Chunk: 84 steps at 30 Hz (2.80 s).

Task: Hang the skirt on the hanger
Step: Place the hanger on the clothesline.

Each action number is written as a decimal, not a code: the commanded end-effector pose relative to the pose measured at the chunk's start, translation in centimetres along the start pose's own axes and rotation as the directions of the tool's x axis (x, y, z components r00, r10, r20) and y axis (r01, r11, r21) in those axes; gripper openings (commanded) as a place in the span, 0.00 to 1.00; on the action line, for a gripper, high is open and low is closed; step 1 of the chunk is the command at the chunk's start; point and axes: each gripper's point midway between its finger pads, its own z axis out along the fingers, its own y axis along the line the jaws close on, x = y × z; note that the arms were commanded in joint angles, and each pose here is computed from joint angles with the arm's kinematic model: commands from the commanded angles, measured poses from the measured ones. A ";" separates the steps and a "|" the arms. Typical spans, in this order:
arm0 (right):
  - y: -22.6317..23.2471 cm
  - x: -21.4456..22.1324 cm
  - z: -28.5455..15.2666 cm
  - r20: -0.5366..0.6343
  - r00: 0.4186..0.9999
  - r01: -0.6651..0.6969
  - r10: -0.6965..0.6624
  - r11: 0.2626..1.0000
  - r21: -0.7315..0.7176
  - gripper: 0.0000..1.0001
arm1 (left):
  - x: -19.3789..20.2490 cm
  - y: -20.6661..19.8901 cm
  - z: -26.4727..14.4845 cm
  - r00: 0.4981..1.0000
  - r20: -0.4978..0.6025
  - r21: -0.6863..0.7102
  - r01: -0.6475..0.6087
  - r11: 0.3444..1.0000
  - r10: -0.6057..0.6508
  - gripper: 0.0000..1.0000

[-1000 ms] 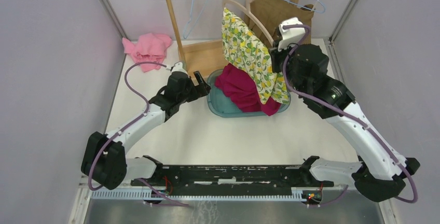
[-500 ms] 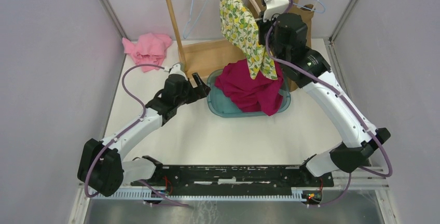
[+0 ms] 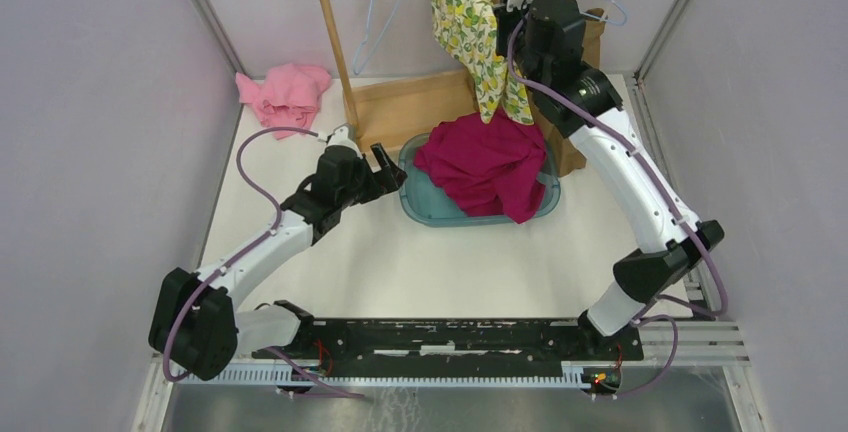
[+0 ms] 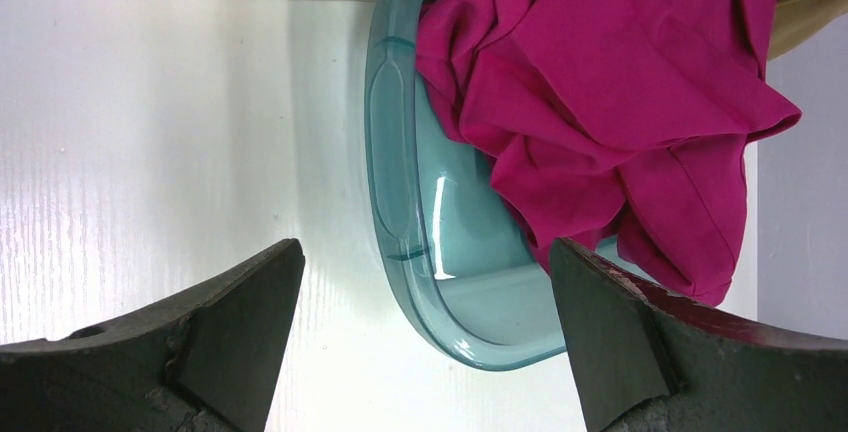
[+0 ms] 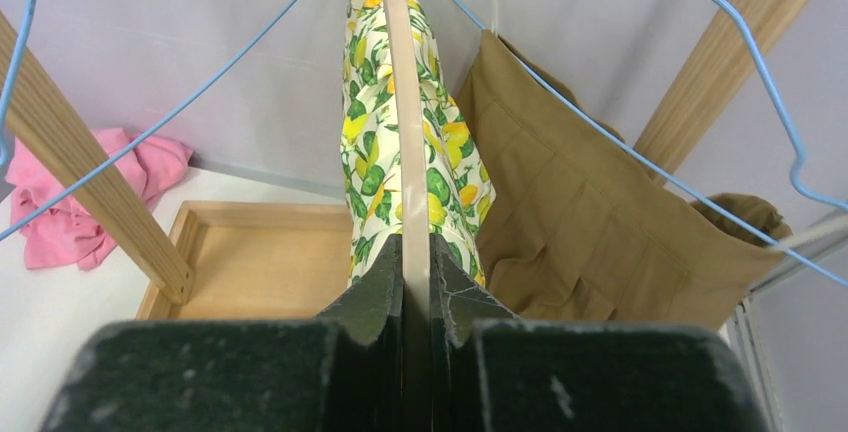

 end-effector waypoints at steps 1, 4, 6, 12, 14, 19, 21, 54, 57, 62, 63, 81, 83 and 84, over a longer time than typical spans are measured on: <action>-0.6 -5.7 1.3 0.176 0.980 -0.096 0.096 0.995 -0.013 0.01 | -1.5 -1.5 -0.9 0.998 0.055 0.067 0.034 0.997 -0.037 0.99; -0.6 -5.5 2.7 0.176 0.978 -0.113 0.114 0.993 -0.021 0.01 | -1.5 -1.5 -1.0 0.998 0.052 0.060 0.028 0.998 -0.031 0.99; -0.6 -5.2 3.7 0.170 0.977 -0.127 0.130 0.991 -0.027 0.01 | -1.5 -1.4 -1.2 0.998 0.055 0.061 0.029 0.998 -0.032 0.99; -0.1 -4.0 6.5 0.138 0.978 -0.153 0.158 0.987 -0.049 0.01 | -1.6 -1.3 -1.4 0.998 0.060 0.059 0.030 0.998 -0.033 0.99; 0.0 -3.4 7.2 0.124 0.978 -0.160 0.166 0.986 -0.056 0.01 | -1.6 -1.4 -1.5 0.997 0.063 0.062 0.031 0.998 -0.035 0.99; 0.4 -1.4 9.0 0.069 0.984 -0.161 0.166 0.984 -0.070 0.01 | -1.4 -1.4 -1.5 0.998 0.059 0.067 0.031 0.997 -0.035 0.99; 0.5 -0.7 9.5 0.054 0.984 -0.163 0.167 0.984 -0.071 0.01 | -1.4 -1.5 -1.4 0.998 0.055 0.069 0.030 0.997 -0.033 0.99; -0.1 6.1 5.9 -0.059 0.983 -0.176 0.173 0.982 -0.064 0.02 | -1.1 -1.8 -1.0 0.998 0.039 0.088 0.036 0.995 -0.039 0.99; 0.1 6.1 5.6 -0.063 0.983 -0.179 0.174 0.981 -0.074 0.09 | -1.1 -1.8 -0.8 0.999 0.038 0.084 0.034 0.996 -0.038 0.99; 0.2 5.6 5.4 -0.057 0.983 -0.180 0.176 0.980 -0.087 0.29 | -1.0 -1.7 -0.4 0.999 0.031 0.078 0.033 0.996 -0.035 0.99; 0.1 5.4 5.4 -0.055 0.983 -0.178 0.174 0.980 -0.085 0.31 | -0.9 -1.7 -0.4 0.999 0.029 0.076 0.032 0.997 -0.034 0.99; -11.8 9.3 -2.4 -0.064 0.939 -0.317 0.339 0.922 0.224 0.62 | -1.0 -2.0 0.1 0.999 0.021 0.086 0.029 0.996 -0.031 0.99; -14.5 10.6 -2.9 -0.072 0.924 -0.340 0.375 0.894 0.291 0.62 | -1.0 -2.1 0.1 0.999 0.019 0.090 0.031 0.995 -0.033 0.99; -16.0 11.3 -3.1 -0.070 0.915 -0.355 0.398 0.875 0.329 0.62 | -1.0 -2.2 0.0 0.999 0.017 0.094 0.031 0.995 -0.032 0.99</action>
